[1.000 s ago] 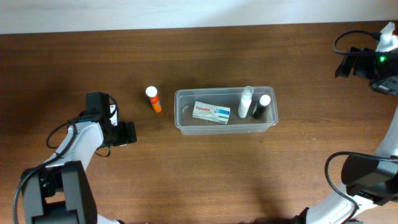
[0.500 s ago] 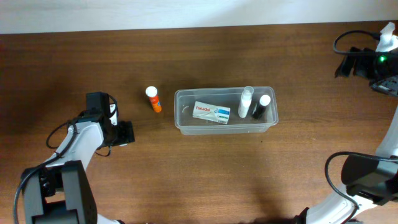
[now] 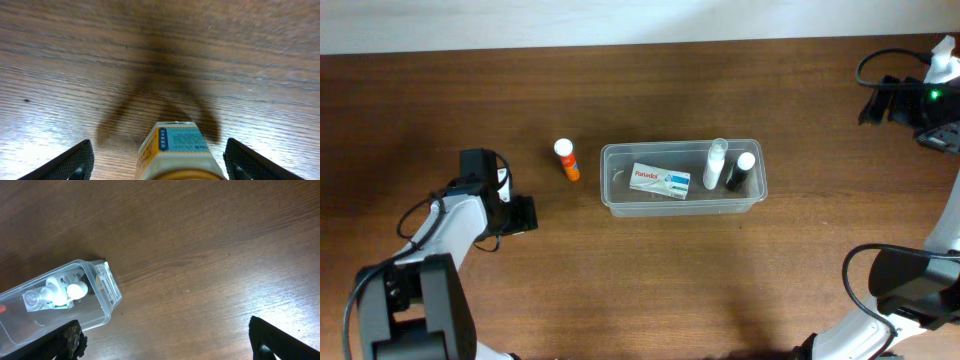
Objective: Pack container
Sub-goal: 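Lower the left gripper and grasp the gold-capped jar, then carry the jar over the container and lower it inside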
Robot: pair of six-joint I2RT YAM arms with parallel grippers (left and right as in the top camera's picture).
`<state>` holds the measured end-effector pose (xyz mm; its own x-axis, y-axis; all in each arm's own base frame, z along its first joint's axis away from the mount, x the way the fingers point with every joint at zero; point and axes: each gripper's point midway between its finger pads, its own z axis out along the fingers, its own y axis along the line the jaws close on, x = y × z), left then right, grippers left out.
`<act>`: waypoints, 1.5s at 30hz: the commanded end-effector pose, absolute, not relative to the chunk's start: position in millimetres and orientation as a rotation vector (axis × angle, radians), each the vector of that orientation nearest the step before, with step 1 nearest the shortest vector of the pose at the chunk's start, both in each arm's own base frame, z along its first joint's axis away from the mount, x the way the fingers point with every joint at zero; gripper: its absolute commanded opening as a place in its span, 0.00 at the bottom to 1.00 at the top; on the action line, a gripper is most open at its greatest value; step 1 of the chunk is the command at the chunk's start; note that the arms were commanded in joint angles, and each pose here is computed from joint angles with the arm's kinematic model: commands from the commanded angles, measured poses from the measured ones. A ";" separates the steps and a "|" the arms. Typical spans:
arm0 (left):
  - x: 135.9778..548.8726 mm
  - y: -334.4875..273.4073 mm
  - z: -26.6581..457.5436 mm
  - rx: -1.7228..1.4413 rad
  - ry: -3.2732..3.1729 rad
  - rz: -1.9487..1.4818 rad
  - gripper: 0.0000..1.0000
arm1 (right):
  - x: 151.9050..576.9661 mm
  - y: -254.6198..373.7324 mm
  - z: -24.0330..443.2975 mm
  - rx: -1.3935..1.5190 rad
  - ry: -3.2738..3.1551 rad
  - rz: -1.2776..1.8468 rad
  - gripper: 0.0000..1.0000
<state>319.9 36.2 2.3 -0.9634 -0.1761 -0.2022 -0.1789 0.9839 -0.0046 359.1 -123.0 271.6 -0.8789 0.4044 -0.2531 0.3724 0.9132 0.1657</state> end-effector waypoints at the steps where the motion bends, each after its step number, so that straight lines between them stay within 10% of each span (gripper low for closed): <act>1: 321.8 33.2 -5.7 -0.266 2.948 -0.006 0.84 | 356.9 -124.3 272.9 0.590 2.789 0.149 0.98; 11: 325.2 33.7 -5.1 -0.266 2.935 -0.005 0.83 | 356.9 -124.3 272.9 0.590 2.789 0.149 0.98; 27: 326.4 33.7 -4.7 -0.265 2.930 -0.006 0.44 | 356.9 -124.3 272.9 0.590 2.789 0.149 0.98; 45: 346.0 26.4 39.9 -0.259 2.947 -0.085 0.40 | 356.8 -124.3 272.8 0.590 2.789 0.149 0.98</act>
